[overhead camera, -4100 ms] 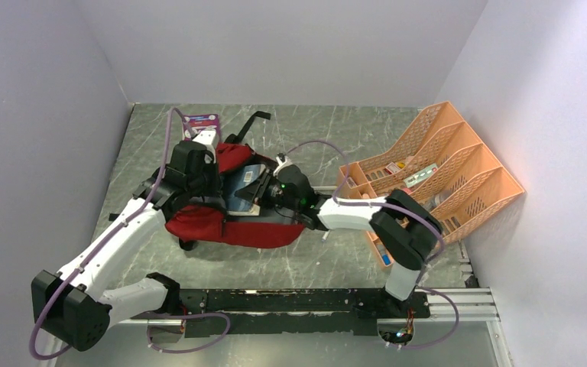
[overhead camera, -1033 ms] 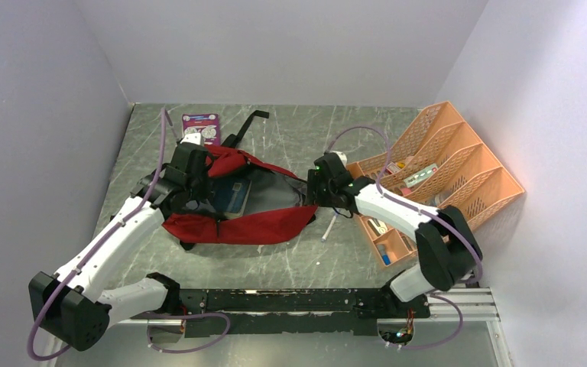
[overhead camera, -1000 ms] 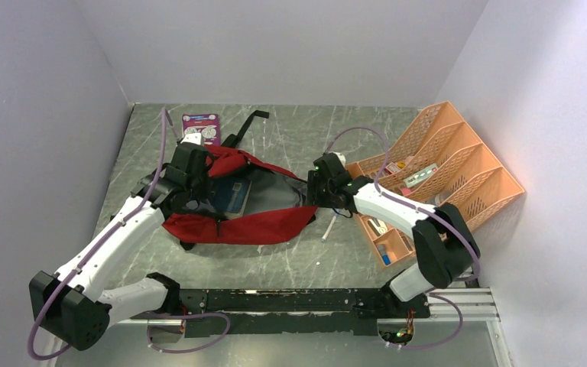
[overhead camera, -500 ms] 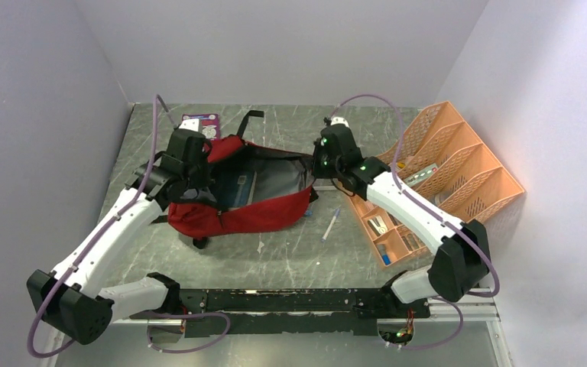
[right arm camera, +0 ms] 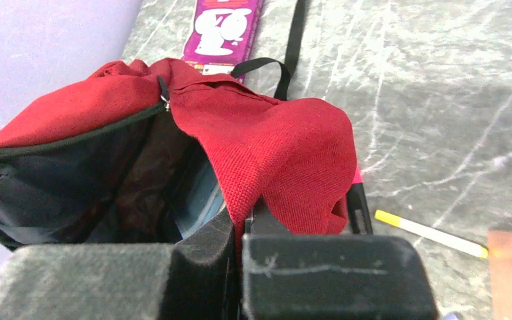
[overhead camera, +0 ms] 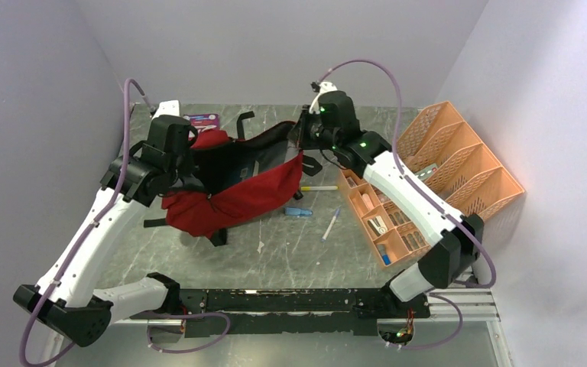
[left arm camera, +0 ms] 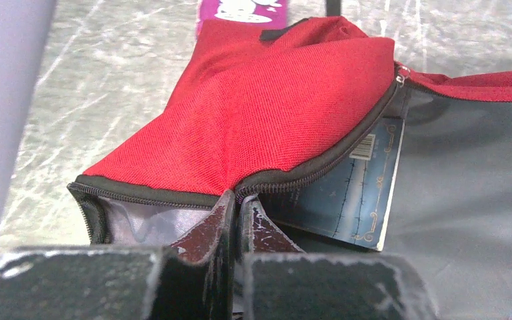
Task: Pack the student bag
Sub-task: Adjust the student bag at the center of the board.
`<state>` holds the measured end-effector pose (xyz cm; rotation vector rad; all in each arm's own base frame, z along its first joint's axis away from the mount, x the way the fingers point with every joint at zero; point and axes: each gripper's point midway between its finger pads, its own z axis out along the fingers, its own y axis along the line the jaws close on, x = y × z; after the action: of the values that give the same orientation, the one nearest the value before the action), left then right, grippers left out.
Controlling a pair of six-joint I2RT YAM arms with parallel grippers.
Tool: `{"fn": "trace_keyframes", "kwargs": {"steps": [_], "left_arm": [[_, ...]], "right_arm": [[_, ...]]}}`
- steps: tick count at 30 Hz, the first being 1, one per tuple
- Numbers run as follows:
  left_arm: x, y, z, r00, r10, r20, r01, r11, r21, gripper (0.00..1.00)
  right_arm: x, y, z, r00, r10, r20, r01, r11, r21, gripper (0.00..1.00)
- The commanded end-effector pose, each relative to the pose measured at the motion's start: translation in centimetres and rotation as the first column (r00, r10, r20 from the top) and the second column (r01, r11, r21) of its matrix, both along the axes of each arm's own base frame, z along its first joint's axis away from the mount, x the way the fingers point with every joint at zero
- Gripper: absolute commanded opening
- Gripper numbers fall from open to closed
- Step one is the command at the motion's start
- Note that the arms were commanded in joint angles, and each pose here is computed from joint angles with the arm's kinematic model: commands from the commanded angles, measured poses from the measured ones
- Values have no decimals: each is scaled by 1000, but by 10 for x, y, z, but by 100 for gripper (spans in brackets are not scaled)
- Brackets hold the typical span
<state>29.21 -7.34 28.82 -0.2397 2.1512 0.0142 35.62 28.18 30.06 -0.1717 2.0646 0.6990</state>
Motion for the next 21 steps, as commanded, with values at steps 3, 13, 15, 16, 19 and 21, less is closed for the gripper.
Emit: {"fn": "trace_keyframes", "kwargs": {"steps": [3, 13, 15, 16, 19, 21], "left_arm": [[-14, 43, 45, 983, 127, 132, -140, 986, 91, 5], [-31, 56, 10, 989, 139, 52, -146, 974, 171, 5], [-32, 50, -19, 994, 111, -10, -107, 978, 177, 5], [-33, 48, -33, 994, 105, -34, -97, 979, 181, 5], [-36, 46, -73, 989, 105, -106, -82, 977, 197, 5], [-35, 42, -90, 986, 102, -133, -75, 979, 188, 5]], "right_arm": [[-5, 57, -30, 986, 157, -62, -158, 987, -18, 0], [-24, 124, -97, 947, 278, -161, -291, 955, -62, 0], [-22, 120, -117, 952, 246, -184, -265, 960, -92, 0], [-21, 116, -126, 955, 226, -191, -250, 962, -111, 0], [-19, 104, -153, 963, 173, -209, -208, 965, -161, 0], [-21, 96, -167, 962, 153, -227, -199, 960, -196, 0]]}}
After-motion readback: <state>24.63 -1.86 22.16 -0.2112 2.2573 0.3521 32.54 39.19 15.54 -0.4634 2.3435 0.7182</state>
